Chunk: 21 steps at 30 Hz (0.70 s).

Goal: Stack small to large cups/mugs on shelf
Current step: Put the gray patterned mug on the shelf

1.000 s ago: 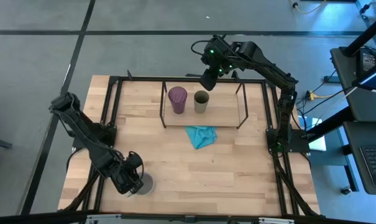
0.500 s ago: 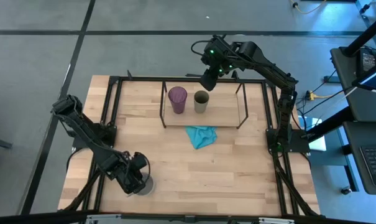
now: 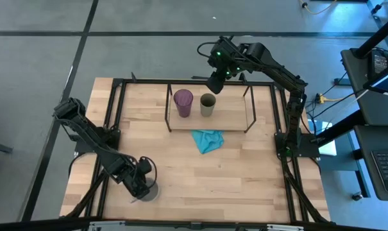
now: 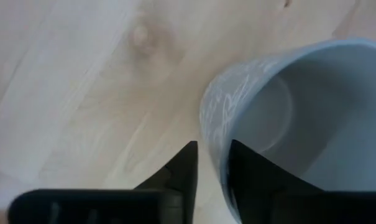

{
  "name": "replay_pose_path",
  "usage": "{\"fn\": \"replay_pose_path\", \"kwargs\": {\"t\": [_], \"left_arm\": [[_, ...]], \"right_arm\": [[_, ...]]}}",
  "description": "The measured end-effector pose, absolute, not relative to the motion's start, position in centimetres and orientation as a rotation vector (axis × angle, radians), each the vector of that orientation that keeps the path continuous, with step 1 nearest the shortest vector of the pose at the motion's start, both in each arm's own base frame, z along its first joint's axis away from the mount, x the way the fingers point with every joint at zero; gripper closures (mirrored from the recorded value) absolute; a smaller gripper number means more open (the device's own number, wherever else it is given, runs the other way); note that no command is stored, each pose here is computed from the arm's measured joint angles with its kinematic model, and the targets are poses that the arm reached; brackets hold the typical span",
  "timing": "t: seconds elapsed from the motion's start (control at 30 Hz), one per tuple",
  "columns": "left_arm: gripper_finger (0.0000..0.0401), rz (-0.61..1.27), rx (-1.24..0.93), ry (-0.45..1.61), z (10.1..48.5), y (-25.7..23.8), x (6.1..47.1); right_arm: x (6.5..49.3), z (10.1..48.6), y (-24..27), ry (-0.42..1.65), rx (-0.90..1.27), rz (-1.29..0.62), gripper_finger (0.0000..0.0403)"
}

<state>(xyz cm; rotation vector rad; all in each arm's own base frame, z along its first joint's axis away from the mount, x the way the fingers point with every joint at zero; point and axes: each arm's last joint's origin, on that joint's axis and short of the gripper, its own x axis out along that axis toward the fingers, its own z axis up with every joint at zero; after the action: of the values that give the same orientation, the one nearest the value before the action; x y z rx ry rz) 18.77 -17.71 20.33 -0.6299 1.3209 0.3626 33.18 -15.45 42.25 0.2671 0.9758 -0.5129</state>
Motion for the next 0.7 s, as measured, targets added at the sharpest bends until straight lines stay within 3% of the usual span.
{"fn": "replay_pose_path", "kwargs": {"t": [0.23,0.7], "left_arm": [[0.0388,0.489,-0.718,1.319,20.3,-17.1,18.8],[0.0383,0.794,-1.029,1.241,20.3,-16.4,19.1]], "right_arm": [[33.2,42.2,-15.5,0.975,0.267,-0.514,0.0274],[33.2,42.2,-15.5,0.970,0.281,-0.544,0.0274]]}}
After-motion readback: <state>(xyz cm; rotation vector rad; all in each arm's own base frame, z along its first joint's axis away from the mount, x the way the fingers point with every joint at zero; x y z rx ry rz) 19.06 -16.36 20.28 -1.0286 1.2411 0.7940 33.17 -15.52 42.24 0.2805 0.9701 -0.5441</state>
